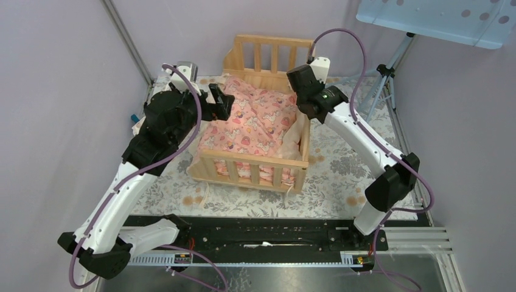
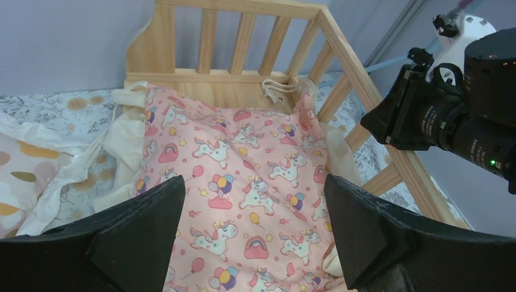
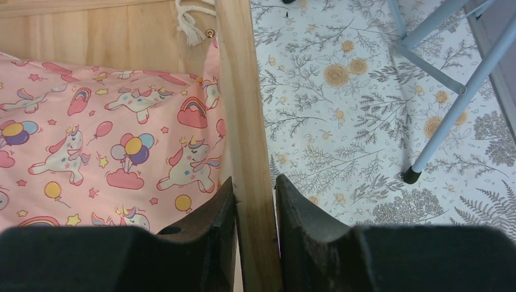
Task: Set up the pet bed
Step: Adjust the bed frame at the center of the board.
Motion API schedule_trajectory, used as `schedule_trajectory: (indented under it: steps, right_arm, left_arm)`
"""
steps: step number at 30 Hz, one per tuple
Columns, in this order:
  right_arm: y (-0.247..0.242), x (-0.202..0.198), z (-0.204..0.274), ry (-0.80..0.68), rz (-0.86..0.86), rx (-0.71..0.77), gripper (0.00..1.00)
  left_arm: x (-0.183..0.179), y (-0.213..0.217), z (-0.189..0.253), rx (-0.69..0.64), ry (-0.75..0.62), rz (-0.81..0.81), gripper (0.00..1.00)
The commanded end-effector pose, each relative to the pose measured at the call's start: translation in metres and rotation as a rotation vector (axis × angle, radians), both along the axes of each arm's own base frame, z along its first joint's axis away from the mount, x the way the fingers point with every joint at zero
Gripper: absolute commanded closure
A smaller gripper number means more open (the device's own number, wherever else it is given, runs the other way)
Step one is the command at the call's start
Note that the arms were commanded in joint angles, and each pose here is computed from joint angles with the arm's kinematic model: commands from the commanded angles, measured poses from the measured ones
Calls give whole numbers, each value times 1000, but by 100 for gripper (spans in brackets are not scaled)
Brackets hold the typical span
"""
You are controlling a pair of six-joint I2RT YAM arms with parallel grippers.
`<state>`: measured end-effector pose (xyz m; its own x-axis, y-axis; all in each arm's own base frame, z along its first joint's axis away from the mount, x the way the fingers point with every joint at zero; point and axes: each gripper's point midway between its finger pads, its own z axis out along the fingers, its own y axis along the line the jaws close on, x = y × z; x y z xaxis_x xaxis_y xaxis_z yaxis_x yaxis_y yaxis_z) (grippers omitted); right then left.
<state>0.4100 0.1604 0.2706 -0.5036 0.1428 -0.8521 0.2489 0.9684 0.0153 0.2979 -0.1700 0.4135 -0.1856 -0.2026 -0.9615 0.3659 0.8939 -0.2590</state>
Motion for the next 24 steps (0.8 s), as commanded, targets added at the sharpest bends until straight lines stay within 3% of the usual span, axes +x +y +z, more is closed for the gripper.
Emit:
schedule_trajectory:
  steps: [1, 3, 6, 10, 13, 15, 18, 24]
  right_arm:
    - [7, 49, 72, -372, -303, 189, 100]
    - [25, 53, 75, -347, -236, 181, 92]
    - [47, 45, 77, -329, -77, 212, 71]
    - [56, 4, 75, -349, 169, 292, 40]
    - [47, -33, 92, -420, 307, 310, 25]
    - [25, -64, 112, -491, 331, 320, 22]
    - [-7, -103, 102, -515, 330, 312, 18]
    - [-26, -165, 0, -322, 341, 433, 22]
  left_arm:
    - [5, -2, -14, 10, 31, 5, 9]
    - [6, -5, -19, 11, 47, -7, 9]
    - [8, -8, -26, 17, 59, -18, 9]
    - [10, -12, -30, 27, 60, -29, 9]
    - [14, -14, -33, 33, 67, -32, 9]
    - [15, -16, -33, 33, 69, -36, 8]
    - [16, -17, -31, 25, 65, -37, 8]
    - [14, -15, -34, 25, 70, -35, 8]
